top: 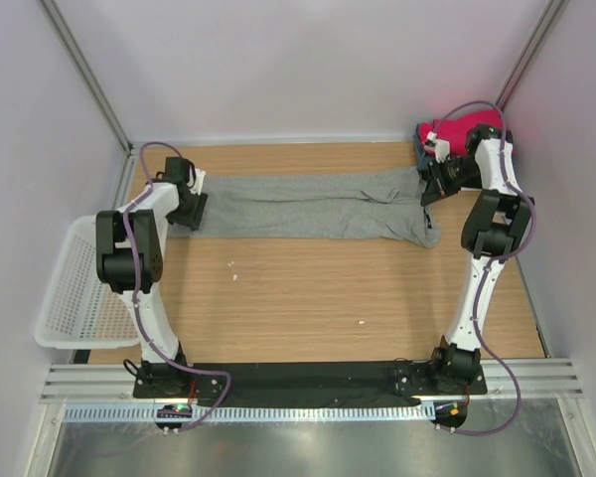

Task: Fold and stack the t-shirts
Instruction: Fold the tshirt

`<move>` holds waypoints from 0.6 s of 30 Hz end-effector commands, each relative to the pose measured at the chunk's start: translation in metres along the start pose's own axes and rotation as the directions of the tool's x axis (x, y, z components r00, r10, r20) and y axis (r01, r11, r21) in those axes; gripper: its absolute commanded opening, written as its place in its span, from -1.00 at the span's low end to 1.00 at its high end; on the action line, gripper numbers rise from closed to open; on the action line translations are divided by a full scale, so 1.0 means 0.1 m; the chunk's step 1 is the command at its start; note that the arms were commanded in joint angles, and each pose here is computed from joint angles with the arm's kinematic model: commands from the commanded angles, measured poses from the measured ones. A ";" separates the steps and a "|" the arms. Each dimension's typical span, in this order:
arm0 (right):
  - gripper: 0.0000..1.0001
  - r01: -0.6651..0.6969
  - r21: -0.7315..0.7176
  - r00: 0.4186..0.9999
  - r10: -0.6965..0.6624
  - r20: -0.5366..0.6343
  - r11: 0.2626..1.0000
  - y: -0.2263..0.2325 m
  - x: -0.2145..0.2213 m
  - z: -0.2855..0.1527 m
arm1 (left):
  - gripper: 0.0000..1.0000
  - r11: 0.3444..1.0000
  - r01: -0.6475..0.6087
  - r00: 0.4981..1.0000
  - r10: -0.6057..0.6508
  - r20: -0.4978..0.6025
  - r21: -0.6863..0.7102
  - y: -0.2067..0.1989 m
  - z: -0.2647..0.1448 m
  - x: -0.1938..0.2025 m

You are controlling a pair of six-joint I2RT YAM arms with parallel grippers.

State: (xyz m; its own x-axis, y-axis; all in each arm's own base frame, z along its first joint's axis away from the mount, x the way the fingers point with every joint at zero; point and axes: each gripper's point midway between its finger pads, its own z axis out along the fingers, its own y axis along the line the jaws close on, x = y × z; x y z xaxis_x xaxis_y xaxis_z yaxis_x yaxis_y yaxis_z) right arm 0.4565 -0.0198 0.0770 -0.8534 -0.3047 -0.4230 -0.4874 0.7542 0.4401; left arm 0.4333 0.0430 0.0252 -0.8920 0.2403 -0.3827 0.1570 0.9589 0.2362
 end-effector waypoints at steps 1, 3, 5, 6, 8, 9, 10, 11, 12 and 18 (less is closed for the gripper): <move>-0.97 -0.084 -0.031 0.994 0.081 -0.074 0.996 0.14 0.11 -0.06 | 0.22 1.000 0.017 0.998 -0.018 -0.055 -0.015 0.08 0.10 0.22; -0.97 -0.086 -0.019 0.993 0.084 -0.082 0.996 0.09 0.12 -0.03 | 0.22 1.000 0.013 0.998 -0.014 -0.054 -0.016 0.08 0.09 0.22; -0.97 -0.084 0.000 0.994 0.084 -0.072 0.996 0.05 0.07 -0.04 | 0.22 1.000 0.014 0.998 -0.015 -0.056 -0.017 0.09 0.10 0.22; -0.97 -0.083 0.016 0.994 0.084 -0.072 0.996 0.01 0.07 -0.04 | 0.22 1.000 0.014 0.998 -0.015 -0.056 -0.017 0.09 0.10 0.22; -0.97 -0.083 0.038 0.995 0.085 -0.060 0.996 -0.04 0.03 -0.03 | 0.22 1.000 0.018 0.998 -0.019 -0.055 -0.013 0.09 0.11 0.22; -0.97 -0.081 0.048 0.995 0.084 -0.056 0.996 -0.06 0.02 -0.03 | 0.22 1.000 0.017 0.998 -0.018 -0.055 -0.013 0.08 0.11 0.22; -0.97 -0.074 0.061 0.996 0.077 -0.054 0.995 -0.08 0.01 -0.04 | 0.22 1.000 0.017 0.998 -0.017 -0.057 -0.013 0.09 0.11 0.22; -0.97 -0.078 0.065 0.995 0.082 -0.056 0.995 -0.09 0.02 -0.03 | 0.22 1.000 0.018 0.998 -0.019 -0.058 -0.012 0.08 0.11 0.23; -0.97 -0.073 0.069 0.996 0.077 -0.054 0.995 -0.09 0.00 -0.03 | 0.22 1.000 0.015 0.998 -0.016 -0.059 -0.011 0.08 0.11 0.23; -0.84 -0.069 0.121 0.997 0.074 -0.037 0.990 -0.15 -0.04 -0.10 | 0.22 1.000 0.022 0.998 -0.022 -0.054 -0.008 0.07 0.10 0.23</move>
State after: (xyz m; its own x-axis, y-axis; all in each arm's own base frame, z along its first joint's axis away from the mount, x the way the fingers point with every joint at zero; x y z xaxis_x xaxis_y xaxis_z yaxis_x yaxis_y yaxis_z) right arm 0.4661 -0.0328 0.0587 -0.8930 -0.2783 -0.3536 -0.4139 0.8165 0.4024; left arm 0.4347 0.0443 0.0251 -0.8897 0.2363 -0.3906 0.1532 0.9606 0.2320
